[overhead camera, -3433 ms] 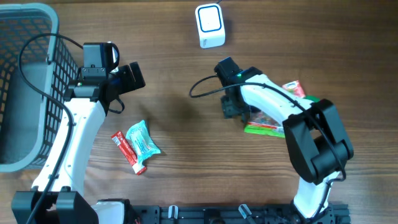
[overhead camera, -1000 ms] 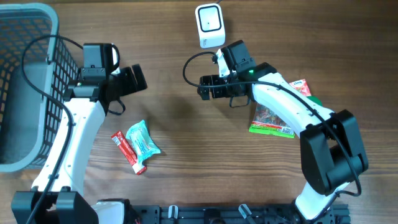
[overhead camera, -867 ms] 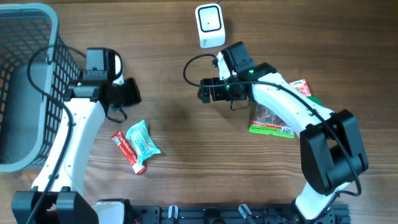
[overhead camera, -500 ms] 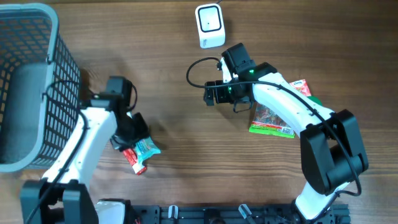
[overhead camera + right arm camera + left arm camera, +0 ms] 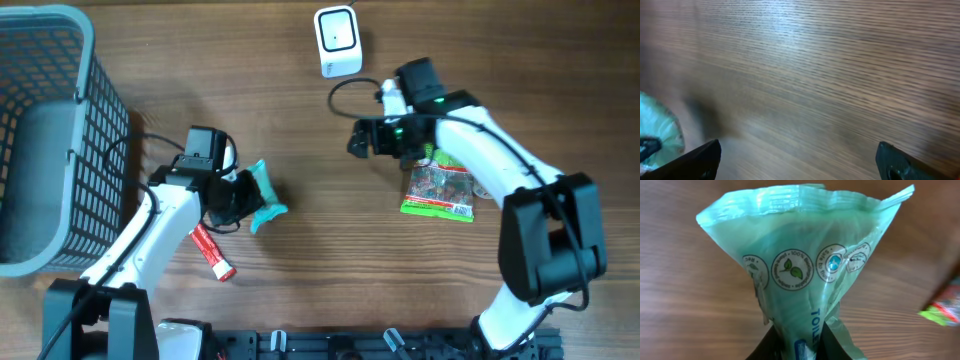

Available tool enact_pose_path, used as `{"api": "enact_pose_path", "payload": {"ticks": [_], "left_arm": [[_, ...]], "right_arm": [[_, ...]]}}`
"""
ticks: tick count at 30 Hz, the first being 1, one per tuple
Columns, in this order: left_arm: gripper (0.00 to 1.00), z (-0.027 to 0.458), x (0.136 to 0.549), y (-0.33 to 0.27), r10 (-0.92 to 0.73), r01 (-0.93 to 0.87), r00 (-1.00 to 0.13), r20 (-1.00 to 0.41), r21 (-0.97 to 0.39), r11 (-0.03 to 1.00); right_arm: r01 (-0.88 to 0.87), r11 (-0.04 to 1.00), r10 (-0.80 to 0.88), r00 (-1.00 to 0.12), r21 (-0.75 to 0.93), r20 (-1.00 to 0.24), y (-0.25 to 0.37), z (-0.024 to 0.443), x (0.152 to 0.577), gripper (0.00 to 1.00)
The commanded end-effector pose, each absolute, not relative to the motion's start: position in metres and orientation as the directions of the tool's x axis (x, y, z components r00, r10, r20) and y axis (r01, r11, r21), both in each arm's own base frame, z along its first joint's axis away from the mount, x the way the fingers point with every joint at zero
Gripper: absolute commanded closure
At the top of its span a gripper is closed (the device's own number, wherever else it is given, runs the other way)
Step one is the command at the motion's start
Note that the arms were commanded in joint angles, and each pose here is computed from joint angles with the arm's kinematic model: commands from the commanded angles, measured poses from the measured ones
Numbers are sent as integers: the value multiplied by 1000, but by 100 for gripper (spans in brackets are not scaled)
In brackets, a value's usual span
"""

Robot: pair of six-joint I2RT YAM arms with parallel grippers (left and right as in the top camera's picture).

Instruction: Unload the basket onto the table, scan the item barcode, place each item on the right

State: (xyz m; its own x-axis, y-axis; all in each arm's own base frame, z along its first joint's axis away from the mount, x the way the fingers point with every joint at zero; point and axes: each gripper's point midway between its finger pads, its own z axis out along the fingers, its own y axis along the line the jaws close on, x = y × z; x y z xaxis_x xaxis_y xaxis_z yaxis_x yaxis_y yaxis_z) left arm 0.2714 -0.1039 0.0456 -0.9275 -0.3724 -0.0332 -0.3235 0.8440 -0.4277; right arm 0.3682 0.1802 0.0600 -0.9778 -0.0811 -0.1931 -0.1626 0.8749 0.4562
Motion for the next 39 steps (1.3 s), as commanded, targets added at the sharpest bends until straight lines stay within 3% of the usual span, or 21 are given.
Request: {"api": "enact_pose_path", "payload": {"ticks": [1,4,5,7,8,9,11,12,19,27,34,37,39], "left_arm": [[63,62,280,-146,-293,-215,-954,-67,-532,819],[50,68,284,-160,-244,-145,-961,-131,-512,847],[52,77,297,-144,-257,-158,-947,-193,-416,895],[68,101,316,-137,-193,-79,-938,-290,-362,929],[81,106,326,-132,-191,-72,-922,-336,-338,938],[96,107,332,-125,-206,-87,-910,-361,-317,944],[96,103,339,-118,-200,-79,-911,-361,-325,943],[96,99,340,-120,-180,-53,-919,-351,-342,938],[96,32,341,-136,-50,43,-980,-194,-452,891],[96,5,326,-124,-62,-20,-994,-95,-389,921],[96,7,328,-123,-111,-71,-991,-80,-394,916],[96,40,352,-112,-154,-85,-978,-140,-409,909],[96,53,361,-107,-170,-84,-970,-175,-416,906]], "right_arm": [[-286,773,-185,-956,567,-230,182,80,359,0],[-285,770,-201,-957,570,-208,181,78,352,1],[-308,724,-219,-951,618,-218,192,85,348,1],[-326,593,-228,-945,736,-235,213,106,339,4],[-325,509,-230,-944,797,-238,224,120,334,11],[-322,442,-237,-942,837,-237,233,131,328,31],[-307,414,-246,-944,857,-219,241,134,321,90],[-302,413,-253,-944,859,-210,245,133,318,96],[-265,382,-285,-945,886,-160,310,121,290,96],[-238,533,-250,-961,812,-118,345,85,271,96],[-197,540,-275,-960,819,-50,347,55,234,96],[-157,557,-282,-959,816,7,338,44,220,96],[-121,477,-347,-936,871,61,341,56,201,96]]}}
